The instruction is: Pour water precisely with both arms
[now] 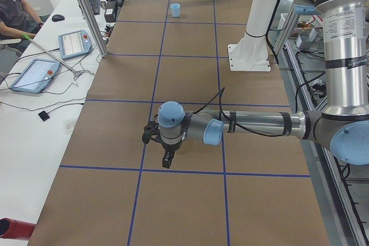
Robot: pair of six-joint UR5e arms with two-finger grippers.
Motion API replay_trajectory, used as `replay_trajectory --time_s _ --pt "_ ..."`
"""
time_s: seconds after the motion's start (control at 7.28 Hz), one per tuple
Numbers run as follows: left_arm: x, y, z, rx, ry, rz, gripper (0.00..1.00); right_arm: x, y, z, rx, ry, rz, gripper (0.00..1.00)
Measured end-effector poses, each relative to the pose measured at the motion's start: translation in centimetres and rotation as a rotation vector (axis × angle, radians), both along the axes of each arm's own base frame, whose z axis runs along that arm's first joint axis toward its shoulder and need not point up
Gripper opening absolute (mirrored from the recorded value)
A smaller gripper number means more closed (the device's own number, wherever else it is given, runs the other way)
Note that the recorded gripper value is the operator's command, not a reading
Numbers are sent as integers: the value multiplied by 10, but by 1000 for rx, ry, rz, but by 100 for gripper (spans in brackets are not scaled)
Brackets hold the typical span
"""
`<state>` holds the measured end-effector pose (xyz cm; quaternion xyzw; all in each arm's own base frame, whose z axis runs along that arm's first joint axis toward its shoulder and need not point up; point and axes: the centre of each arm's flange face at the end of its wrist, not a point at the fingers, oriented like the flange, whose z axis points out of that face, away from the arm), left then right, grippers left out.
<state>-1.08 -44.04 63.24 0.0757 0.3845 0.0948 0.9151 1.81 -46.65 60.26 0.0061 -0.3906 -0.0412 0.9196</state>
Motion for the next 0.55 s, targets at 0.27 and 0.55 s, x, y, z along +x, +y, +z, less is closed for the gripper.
replay_trajectory --time_s 0.27,0.55 --pt "-1 3 2 10 -2 1 100 0 0 0 0 0 0 100" --pt "-1 4 2 19 0 0 100 0 0 3 -6 0 0 100"
